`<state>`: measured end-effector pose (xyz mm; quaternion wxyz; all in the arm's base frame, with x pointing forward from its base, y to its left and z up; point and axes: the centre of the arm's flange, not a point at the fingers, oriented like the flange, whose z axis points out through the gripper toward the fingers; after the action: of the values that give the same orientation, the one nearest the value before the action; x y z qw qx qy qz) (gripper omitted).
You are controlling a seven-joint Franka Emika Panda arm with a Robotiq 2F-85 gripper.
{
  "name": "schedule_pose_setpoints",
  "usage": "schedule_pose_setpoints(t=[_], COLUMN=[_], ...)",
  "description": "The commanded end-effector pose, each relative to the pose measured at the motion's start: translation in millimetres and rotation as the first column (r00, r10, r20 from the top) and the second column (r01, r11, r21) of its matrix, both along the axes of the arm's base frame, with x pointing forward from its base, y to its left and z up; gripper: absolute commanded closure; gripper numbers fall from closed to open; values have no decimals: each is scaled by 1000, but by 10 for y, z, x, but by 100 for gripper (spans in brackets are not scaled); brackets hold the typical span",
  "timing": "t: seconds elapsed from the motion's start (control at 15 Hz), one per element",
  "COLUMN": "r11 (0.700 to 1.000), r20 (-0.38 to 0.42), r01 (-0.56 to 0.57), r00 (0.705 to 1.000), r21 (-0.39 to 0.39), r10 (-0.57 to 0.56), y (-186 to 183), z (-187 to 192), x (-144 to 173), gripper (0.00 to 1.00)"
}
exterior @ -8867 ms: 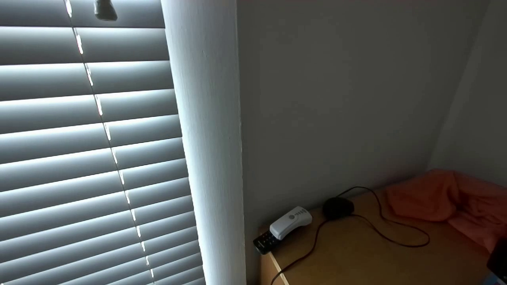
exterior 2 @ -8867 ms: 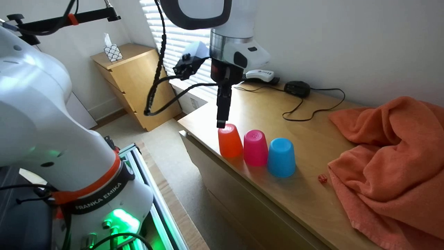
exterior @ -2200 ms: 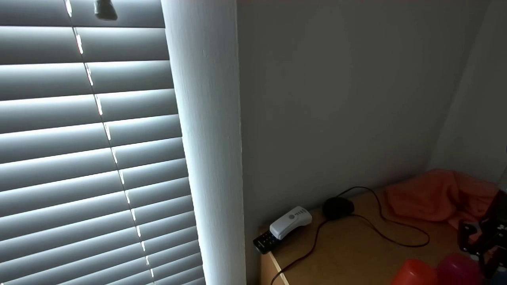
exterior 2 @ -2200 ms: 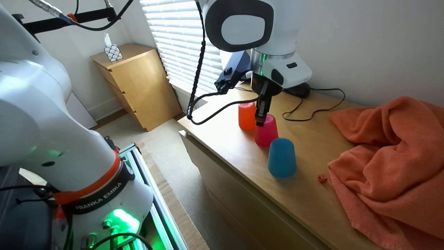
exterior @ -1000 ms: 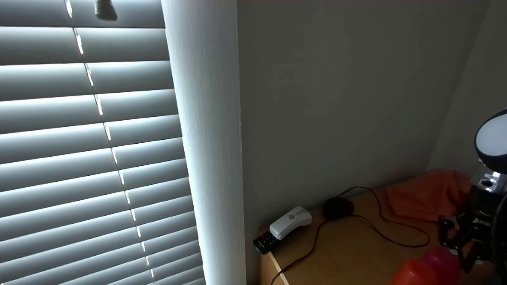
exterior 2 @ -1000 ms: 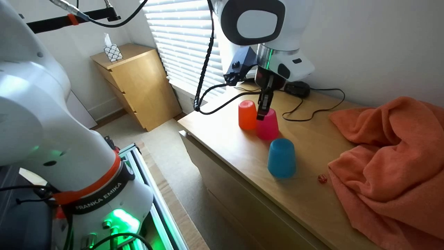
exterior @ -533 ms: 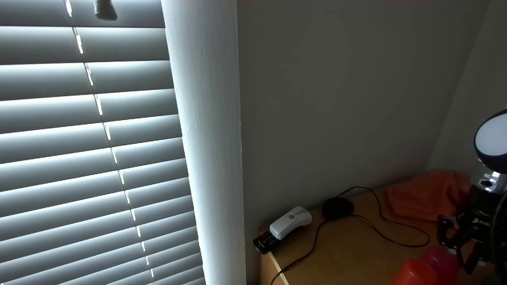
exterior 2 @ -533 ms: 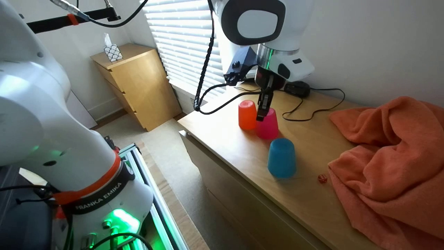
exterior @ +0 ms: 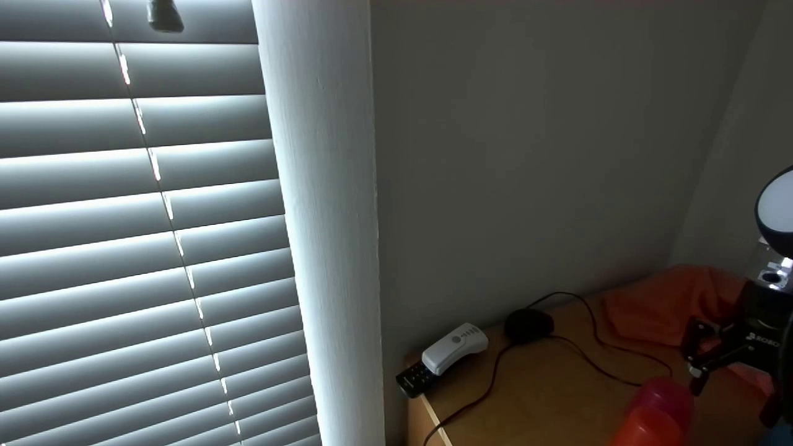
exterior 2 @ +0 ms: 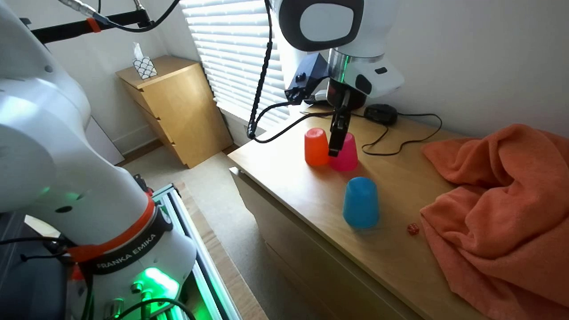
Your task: Move the cups forward then stack them
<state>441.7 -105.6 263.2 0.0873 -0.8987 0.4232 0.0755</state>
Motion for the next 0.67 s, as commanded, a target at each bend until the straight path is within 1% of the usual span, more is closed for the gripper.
schedule_pose_setpoints(t=[0.0, 0.13, 0.33, 0.53, 0.6], r11=[1000, 998, 992, 986, 977], r20=[3, -4, -5, -10, -19], r01=[20, 57, 116, 155, 207], r00=[1000, 998, 993, 988, 978], r21=[13, -10, -49, -58, -49], r10=[-20, -57, -116, -156, -208], y=[-66, -130, -354, -587, -666], z=[205, 272, 271, 229, 235], x=[-252, -351, -491, -622, -660], gripper=[0, 0, 0, 0, 0])
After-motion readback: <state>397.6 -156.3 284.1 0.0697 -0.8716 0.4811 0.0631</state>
